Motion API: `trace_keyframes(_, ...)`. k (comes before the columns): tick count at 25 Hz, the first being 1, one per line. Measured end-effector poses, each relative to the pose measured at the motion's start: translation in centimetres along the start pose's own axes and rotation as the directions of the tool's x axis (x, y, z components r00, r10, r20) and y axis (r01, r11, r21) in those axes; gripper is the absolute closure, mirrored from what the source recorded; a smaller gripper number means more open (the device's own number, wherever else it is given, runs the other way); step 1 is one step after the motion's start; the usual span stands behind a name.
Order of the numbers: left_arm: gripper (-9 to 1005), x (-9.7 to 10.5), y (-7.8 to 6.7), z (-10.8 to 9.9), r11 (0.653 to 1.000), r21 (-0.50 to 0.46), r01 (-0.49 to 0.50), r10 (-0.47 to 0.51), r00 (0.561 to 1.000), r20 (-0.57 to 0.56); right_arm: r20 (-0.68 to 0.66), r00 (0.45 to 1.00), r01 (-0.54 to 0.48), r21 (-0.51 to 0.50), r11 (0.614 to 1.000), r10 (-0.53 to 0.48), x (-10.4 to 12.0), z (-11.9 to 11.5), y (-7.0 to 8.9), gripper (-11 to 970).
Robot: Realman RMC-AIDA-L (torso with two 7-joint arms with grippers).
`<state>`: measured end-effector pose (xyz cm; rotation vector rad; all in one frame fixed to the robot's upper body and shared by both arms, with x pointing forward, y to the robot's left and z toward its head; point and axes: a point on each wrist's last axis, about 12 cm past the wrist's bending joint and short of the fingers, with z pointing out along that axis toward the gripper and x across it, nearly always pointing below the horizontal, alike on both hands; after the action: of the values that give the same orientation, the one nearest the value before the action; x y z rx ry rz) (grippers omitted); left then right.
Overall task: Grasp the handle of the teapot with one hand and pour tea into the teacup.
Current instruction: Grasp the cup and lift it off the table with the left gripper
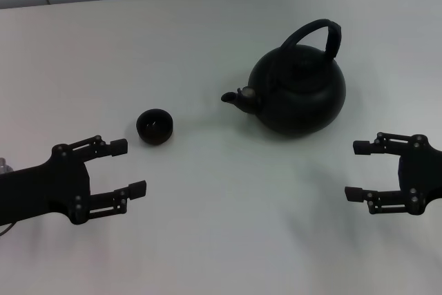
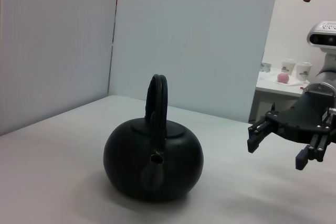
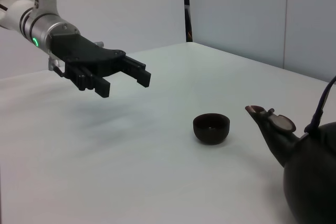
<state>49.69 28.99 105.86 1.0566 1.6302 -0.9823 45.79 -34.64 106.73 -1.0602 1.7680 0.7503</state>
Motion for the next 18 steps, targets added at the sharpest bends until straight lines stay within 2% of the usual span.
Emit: trace_keyframes(18,218,-0.42,0.22,0.42,1.0,0.004,-0.016,0.016,1.0,0.006,0.0,1.0,0.003,0.001,1.0,-0.003,-0.1,0.13,-0.15,148)
